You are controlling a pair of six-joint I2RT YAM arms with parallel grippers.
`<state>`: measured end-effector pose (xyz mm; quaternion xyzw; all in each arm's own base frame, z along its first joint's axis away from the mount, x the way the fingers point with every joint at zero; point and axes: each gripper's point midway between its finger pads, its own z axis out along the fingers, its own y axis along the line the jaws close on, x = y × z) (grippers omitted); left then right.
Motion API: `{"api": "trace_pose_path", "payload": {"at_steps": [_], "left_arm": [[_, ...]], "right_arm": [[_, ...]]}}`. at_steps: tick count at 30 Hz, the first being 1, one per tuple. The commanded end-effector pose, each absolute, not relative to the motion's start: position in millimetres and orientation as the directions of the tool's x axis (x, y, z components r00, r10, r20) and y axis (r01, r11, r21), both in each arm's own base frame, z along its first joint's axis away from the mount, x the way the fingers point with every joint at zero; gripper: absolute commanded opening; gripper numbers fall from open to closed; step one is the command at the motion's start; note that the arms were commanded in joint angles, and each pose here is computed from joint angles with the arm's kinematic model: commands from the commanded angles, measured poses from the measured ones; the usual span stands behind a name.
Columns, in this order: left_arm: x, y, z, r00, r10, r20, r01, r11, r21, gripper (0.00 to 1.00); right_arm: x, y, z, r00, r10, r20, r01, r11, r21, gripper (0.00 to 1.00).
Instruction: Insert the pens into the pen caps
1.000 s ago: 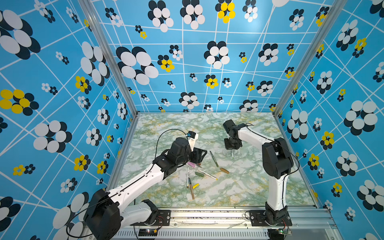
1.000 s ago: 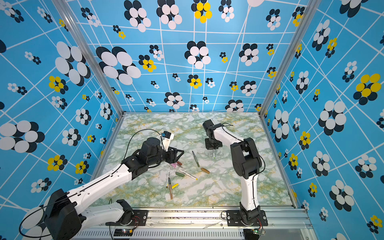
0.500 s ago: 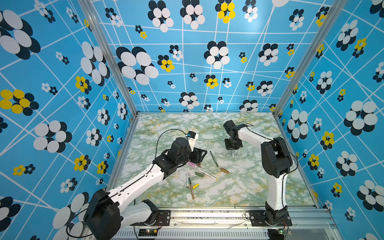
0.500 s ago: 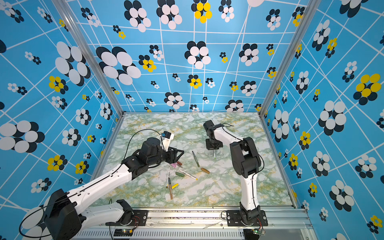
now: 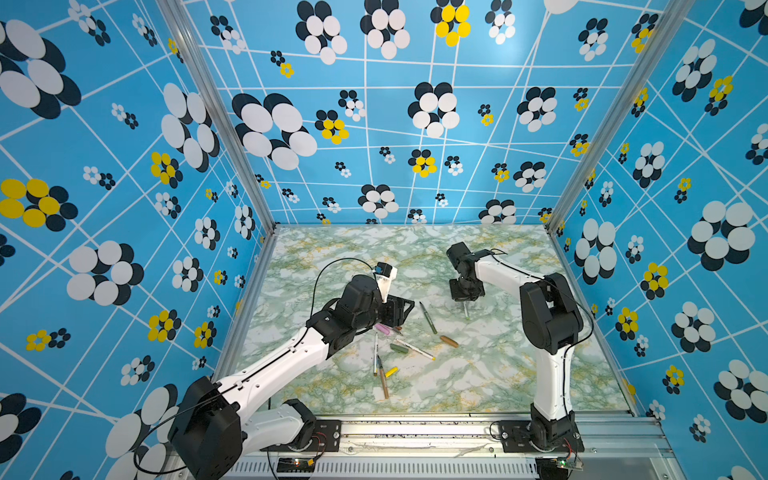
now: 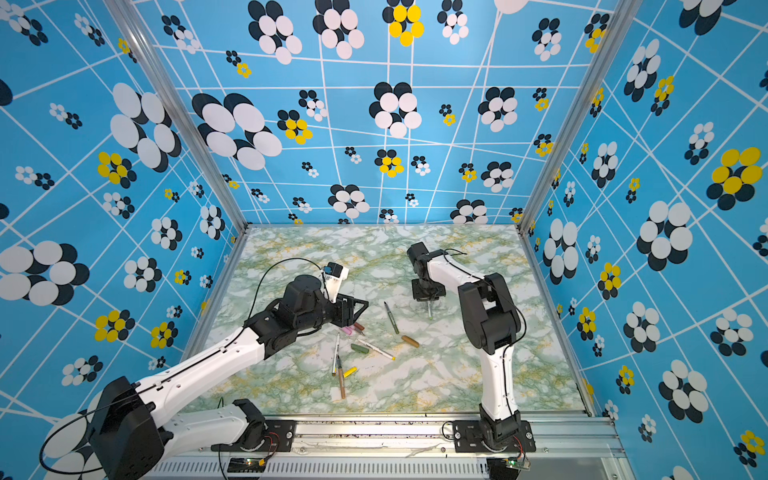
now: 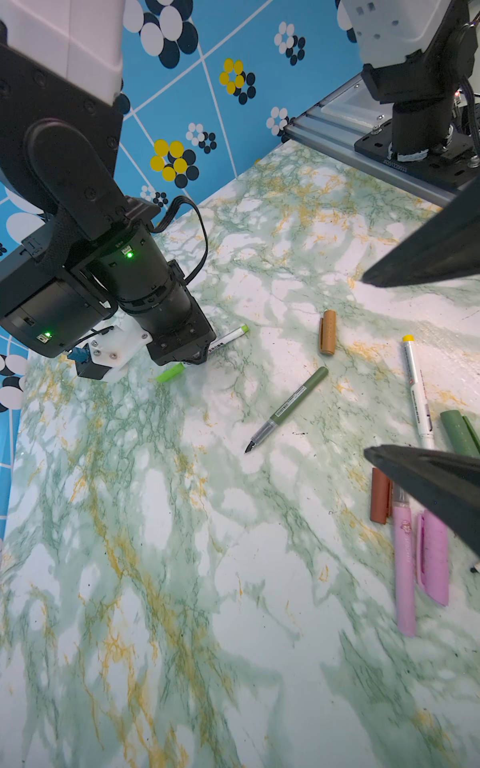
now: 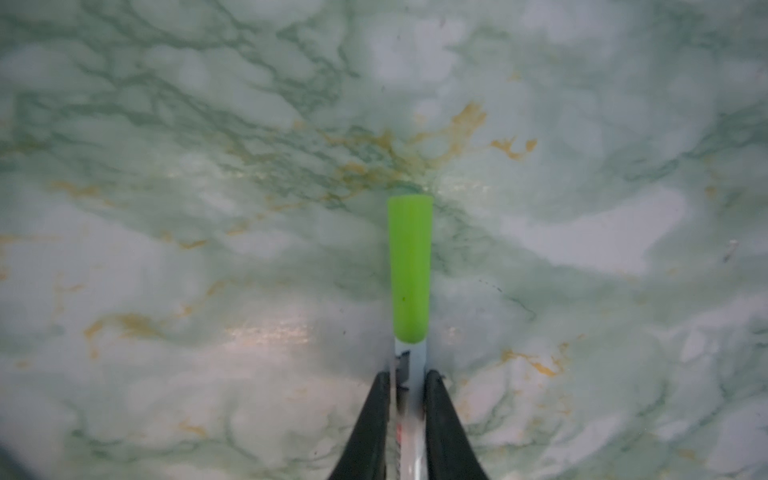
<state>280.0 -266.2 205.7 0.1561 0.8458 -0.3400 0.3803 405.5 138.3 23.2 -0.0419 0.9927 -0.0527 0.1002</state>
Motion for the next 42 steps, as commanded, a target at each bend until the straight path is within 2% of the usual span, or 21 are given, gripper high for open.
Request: {"api": "trace_pose_path", "payload": {"at_steps": [1,6,10,14,18,21,29,36,42], "left_arm": [[282.7,-270.3,214.4,-0.649,-0.012,-0.760,0.534,0.705,-0.467,0.62],[282.2,-268.4,215.3,-0.648,-0.013,-0.761,0.531,0.709,-0.464,0.62],[281.4,-265.5,220.3,-0.636,-0.016,-0.772,0.533,0.714,-0.454,0.62],[281.1,-256.7,226.8,-0.621,-0.032,-0.783,0.523,0.727,-0.445,0.64],[278.8,-248.6,227.2,-0.638,-0.069,-0.767,0.501,0.719,-0.482,0.66],[274.2,-242.6,224.0,-0.656,-0.102,-0.748,0.479,0.710,-0.516,0.67],[262.7,-221.0,208.8,-0.668,-0.170,-0.724,0.413,0.725,-0.551,0.68],[261.6,-207.3,205.3,-0.653,-0.214,-0.726,0.380,0.737,-0.559,0.69],[261.8,-205.9,203.7,-0.657,-0.215,-0.722,0.378,0.735,-0.563,0.69]], "right_arm": [[401.9,131.4,10.9,-0.981,-0.094,-0.169,-0.071,0.988,-0.136,0.20],[405.0,132.1,24.4,-0.975,-0.096,-0.200,-0.071,0.989,-0.129,0.27],[409.3,136.9,61.1,-0.955,-0.099,-0.278,-0.071,0.991,-0.110,0.35],[404.9,158.4,105.2,-0.915,-0.148,-0.375,-0.125,0.988,-0.085,0.39],[386.2,192.4,119.8,-0.895,-0.197,-0.400,-0.205,0.978,-0.023,0.42],[367.7,217.9,114.2,-0.892,-0.242,-0.382,-0.271,0.962,0.023,0.43],[338.2,251.5,78.1,-0.891,-0.341,-0.300,-0.365,0.930,0.028,0.44],[331.3,262.8,48.0,-0.893,-0.387,-0.229,-0.401,0.916,0.018,0.44],[332.0,264.8,33.9,-0.898,-0.389,-0.207,-0.400,0.917,0.009,0.43]]}}
